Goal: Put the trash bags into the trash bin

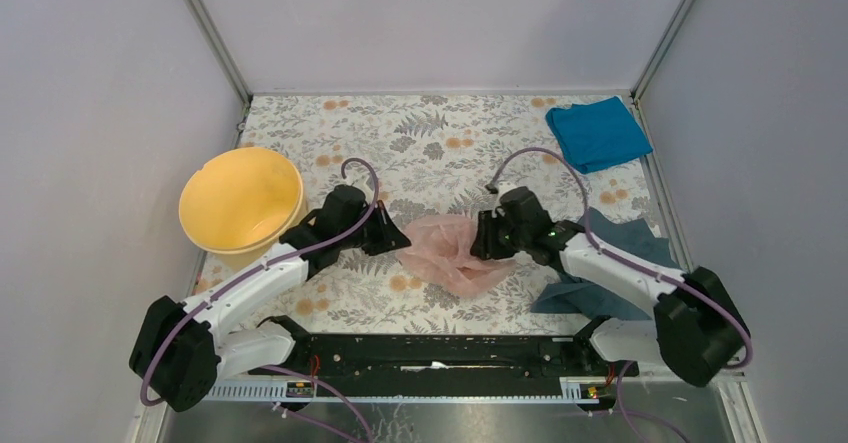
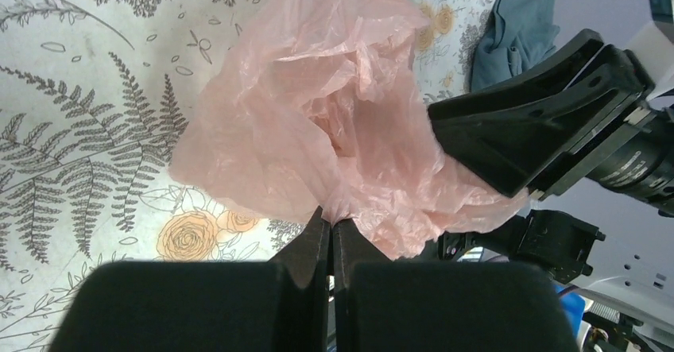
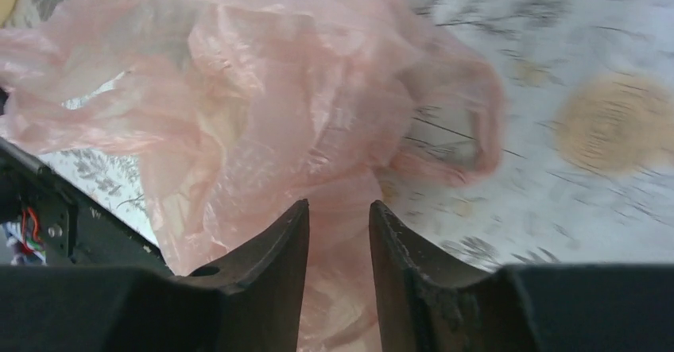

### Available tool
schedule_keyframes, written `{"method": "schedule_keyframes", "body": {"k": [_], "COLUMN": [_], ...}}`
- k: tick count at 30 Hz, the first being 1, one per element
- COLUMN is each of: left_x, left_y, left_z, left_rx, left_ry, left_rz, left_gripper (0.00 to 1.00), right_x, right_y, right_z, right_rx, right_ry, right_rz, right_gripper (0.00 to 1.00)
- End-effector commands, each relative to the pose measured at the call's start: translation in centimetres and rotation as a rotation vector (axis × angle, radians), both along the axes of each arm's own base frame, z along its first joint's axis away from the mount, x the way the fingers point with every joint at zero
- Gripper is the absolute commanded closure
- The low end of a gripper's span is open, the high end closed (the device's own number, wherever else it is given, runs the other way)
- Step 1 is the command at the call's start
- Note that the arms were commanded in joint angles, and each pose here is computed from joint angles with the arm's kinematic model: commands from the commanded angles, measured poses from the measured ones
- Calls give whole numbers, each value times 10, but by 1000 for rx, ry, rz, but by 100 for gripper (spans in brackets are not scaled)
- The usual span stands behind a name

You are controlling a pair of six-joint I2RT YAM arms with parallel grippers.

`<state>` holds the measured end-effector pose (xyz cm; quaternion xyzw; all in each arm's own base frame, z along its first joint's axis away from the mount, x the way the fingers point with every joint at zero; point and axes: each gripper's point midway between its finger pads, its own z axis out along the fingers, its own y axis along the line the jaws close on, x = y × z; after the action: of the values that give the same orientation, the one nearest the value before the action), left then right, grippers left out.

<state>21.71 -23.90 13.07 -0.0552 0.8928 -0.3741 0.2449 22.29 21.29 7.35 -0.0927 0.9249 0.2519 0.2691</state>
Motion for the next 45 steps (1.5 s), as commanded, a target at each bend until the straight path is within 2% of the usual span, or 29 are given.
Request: {"method": "schedule_keyframes", "body": {"k": [1,7,9,11,13,17,21,23,25,26,31,34,36,40,43,45], "left_x": [0,-5,-7,-8,-8,-6,-7,-7,-13,-17,-60,-84,-89,-73,-86,-94], "left_y": [-7,-16,-21,-25,-25,-24,-14,-6,-6,-9,-58,-91,-100,-93,-110,-122], "left_z": [3,0,0,0,-3,5,33,55,79,94,127,110,102,110,112,92], "left_rx": [-42,-54,-61,-58,-48,-49,24,72,92,84,35,140,204,192,145,222], "left_ry": [1,13,21,22,26,4,-102,-171,-242,-284,-446,-513,-538,-547,-578,-570], "left_rz": [-8,-33,-54,-67,-63,-57,-42,-36,-69,-92,-316,-435,-411,-264,-363,-441], "left_gripper": [100,100,100,97,87,55,30,21,4,1,1,1,1,1,1,1], "right_x": [2,-7,-7,-5,0,5,9,9,10,10,8,4,0,-8,-10,-12], "right_y": [60,84,86,86,83,54,18,-2,-21,-30,-64,-81,-91,-106,-115,-121], "right_z": [12,-33,-30,-15,9,32,48,56,65,72,121,149,164,174,172,173], "right_rx": [67,-42,-30,11,44,-36,-113,-145,-160,-161,-87,-35,-7,0,-23,-22], "right_ry": [-43,11,14,-27,-88,-158,-219,-244,-274,-298,-453,-528,-574,-612,-612,-617], "right_rz": [94,147,147,126,103,39,-37,-82,-137,-170,-314,-377,-404,-432,-456,-483], "right_gripper": [61,55,54,46,35,19,12,11,10,10,9,9,6,4,4,4]}}
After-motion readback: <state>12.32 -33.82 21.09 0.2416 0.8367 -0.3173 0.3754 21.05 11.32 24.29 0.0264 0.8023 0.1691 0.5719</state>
